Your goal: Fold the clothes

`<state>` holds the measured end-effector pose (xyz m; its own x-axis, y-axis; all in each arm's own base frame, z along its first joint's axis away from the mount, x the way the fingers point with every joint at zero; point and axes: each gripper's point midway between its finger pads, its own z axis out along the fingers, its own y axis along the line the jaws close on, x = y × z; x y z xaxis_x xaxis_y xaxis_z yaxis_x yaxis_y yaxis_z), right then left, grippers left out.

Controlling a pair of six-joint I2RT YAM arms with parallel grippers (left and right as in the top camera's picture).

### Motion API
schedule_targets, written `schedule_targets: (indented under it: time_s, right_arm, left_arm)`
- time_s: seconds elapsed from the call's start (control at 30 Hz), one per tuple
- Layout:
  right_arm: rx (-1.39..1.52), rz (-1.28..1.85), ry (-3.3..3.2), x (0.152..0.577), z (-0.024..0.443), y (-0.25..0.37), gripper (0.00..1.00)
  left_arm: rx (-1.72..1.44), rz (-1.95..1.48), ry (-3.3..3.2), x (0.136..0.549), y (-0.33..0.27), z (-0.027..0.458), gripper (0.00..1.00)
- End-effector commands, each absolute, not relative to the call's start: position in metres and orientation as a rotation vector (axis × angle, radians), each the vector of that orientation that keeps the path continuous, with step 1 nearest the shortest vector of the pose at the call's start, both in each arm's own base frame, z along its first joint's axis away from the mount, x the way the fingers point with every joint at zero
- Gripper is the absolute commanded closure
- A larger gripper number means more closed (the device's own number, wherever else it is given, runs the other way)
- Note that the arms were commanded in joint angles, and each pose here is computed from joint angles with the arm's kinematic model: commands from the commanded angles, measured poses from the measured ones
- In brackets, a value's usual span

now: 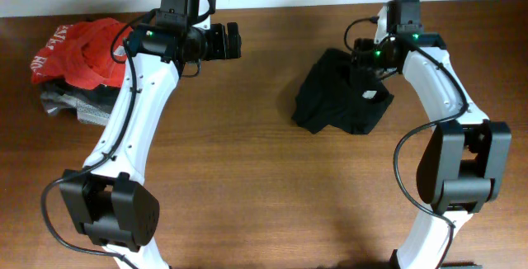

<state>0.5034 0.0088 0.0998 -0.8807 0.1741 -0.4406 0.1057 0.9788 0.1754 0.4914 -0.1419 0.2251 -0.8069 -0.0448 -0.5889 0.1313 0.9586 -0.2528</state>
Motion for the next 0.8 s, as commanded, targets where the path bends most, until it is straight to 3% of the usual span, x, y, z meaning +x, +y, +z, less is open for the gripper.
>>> schedule_targets:
  time_s: [0.0, 0.17, 0.47, 0.77]
  right_arm:
    - [0.327, 0.244, 2.720, 0.487, 0.099, 0.001, 0.23]
    - [0.439, 0.376, 2.865, 0.448, 0.091, 0.005, 0.25]
    - [0.602, 0.346, 2.965, 0.418, 0.028, 0.003, 0.57]
    - [0.700, 0.283, 3.020, 0.385, -0.013, -0.001, 0.60]
  left_arm:
    - [0.142, -0.334, 2.473, 0.490, -0.141, 0.227, 0.01]
    - [0.164, -0.327, 2.474, 0.490, -0.141, 0.227, 0.01]
    - [0.165, -0.328, 2.476, 0.489, -0.142, 0.226, 0.01]
    - [0.293, -0.291, 2.466, 0.484, -0.154, 0.225, 0.01]
